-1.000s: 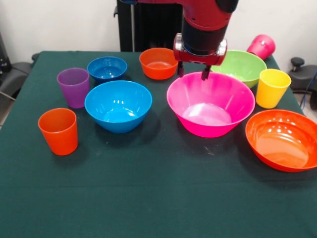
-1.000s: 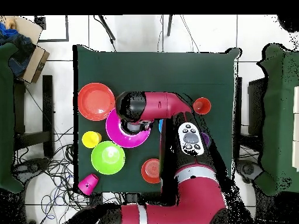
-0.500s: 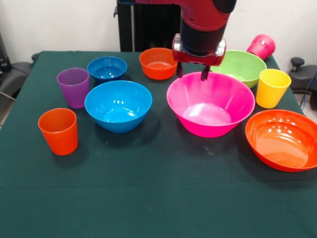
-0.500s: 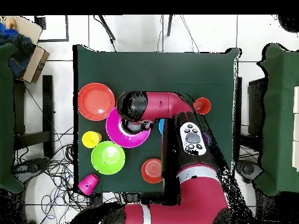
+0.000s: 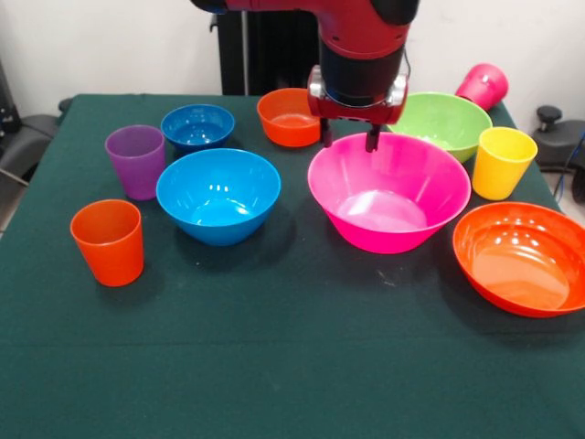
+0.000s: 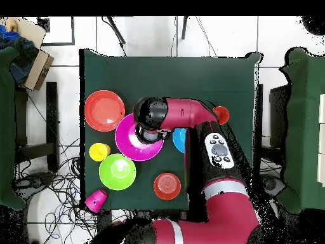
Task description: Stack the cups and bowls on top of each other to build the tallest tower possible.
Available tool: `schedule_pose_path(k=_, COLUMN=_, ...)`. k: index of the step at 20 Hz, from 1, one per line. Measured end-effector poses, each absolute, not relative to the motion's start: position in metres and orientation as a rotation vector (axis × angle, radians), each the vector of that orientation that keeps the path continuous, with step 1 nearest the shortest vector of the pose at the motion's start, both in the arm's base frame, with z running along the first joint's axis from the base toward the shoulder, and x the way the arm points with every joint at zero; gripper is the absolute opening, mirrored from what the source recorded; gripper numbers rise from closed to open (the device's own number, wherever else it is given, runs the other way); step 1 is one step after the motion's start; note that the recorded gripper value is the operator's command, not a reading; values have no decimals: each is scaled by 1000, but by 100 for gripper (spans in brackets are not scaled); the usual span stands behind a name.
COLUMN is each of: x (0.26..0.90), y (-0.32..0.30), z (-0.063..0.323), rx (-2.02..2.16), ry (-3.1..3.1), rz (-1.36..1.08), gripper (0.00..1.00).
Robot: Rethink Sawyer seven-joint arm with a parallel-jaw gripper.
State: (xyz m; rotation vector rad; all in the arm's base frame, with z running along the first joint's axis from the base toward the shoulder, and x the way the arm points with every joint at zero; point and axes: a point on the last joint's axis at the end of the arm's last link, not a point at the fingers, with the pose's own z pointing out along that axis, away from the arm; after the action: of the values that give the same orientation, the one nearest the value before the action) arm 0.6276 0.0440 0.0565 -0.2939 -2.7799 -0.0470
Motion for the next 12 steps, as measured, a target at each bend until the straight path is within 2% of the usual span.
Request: schedule_pose_path(k=12, x=631, y=38, z=57, rx=-310, ry=-2781, rz=-75, gripper=100)
